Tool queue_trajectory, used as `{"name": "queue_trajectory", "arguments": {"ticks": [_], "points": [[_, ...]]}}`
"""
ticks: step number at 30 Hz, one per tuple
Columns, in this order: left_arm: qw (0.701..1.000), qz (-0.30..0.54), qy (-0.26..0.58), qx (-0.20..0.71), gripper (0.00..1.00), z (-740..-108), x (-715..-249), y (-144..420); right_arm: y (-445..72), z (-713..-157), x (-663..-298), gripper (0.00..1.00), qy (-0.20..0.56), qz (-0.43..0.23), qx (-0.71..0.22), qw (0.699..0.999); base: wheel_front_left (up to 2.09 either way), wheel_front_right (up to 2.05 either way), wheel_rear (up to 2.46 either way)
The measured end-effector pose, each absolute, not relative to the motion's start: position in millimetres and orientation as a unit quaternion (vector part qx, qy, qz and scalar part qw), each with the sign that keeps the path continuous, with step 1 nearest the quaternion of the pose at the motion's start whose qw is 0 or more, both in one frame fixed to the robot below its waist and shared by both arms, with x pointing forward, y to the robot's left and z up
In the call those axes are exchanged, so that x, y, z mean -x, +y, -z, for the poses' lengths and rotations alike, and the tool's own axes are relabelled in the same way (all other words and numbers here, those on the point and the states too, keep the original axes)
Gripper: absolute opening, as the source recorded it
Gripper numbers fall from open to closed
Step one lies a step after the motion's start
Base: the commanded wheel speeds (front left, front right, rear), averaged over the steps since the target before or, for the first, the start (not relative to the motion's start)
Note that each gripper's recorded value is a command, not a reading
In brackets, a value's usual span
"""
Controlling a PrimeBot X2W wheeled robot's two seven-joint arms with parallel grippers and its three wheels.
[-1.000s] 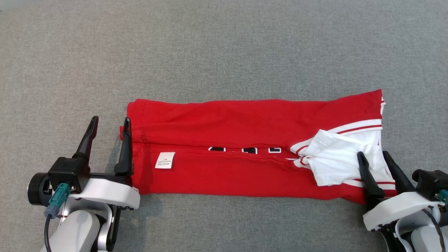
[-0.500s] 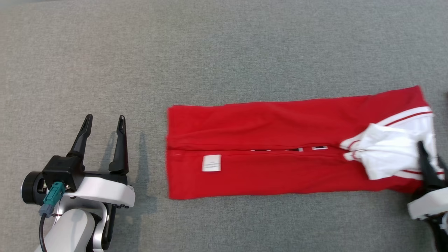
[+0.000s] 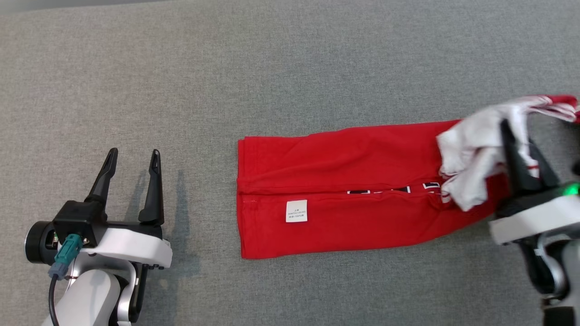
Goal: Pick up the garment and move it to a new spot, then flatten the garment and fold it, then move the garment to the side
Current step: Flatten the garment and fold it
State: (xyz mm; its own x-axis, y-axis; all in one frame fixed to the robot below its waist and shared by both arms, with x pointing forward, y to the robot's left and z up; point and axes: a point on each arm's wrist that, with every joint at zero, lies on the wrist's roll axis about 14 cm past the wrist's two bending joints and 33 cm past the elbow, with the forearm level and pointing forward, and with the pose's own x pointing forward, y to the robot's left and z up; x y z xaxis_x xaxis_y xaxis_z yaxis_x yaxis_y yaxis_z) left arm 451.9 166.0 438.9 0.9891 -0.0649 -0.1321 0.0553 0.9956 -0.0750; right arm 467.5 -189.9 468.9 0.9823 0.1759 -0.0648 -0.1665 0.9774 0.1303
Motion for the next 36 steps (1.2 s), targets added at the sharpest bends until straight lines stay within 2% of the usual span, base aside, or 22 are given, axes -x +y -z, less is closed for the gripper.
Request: {"name": "queue_trajectory", "arguments": {"ticks": [9,15,20,25,26,27,32,36], "points": [[0.997,0.028,0.067,0.036,1.00,-440,-452,168,-64,-510,-459,0.00,0.008,-0.242,-0.116,0.963,0.00,0.00,0.00],[0.996,0.024,0.072,0.040,1.00,-436,-451,169,18,-499,-442,0.00,0.049,-0.336,-0.160,0.927,0.00,0.00,0.00],[0.996,0.022,0.079,0.043,1.00,-431,-449,170,51,-456,-428,0.00,0.119,-0.369,-0.172,0.906,0.00,0.00,0.00],[0.995,0.014,0.085,0.041,1.00,-427,-448,175,63,-437,-425,0.01,0.141,-0.381,-0.173,0.897,0.00,0.00,0.00],[0.995,0.014,0.086,0.041,1.00,-427,-448,175,65,-435,-424,0.41,0.143,-0.383,-0.173,0.896,0.00,0.00,0.00],[0.995,0.014,0.086,0.041,1.00,-426,-448,175,66,-435,-423,1.00,0.144,-0.385,-0.175,0.895,0.00,0.00,0.00],[0.995,0.015,0.085,0.041,1.00,-427,-448,173,75,-448,-419,1.00,0.131,-0.394,-0.211,0.885,0.00,0.00,0.00],[0.996,0.016,0.080,0.039,1.00,-431,-449,172,72,-478,-425,1.00,0.079,-0.395,-0.227,0.887,0.00,0.00,0.00]]}}
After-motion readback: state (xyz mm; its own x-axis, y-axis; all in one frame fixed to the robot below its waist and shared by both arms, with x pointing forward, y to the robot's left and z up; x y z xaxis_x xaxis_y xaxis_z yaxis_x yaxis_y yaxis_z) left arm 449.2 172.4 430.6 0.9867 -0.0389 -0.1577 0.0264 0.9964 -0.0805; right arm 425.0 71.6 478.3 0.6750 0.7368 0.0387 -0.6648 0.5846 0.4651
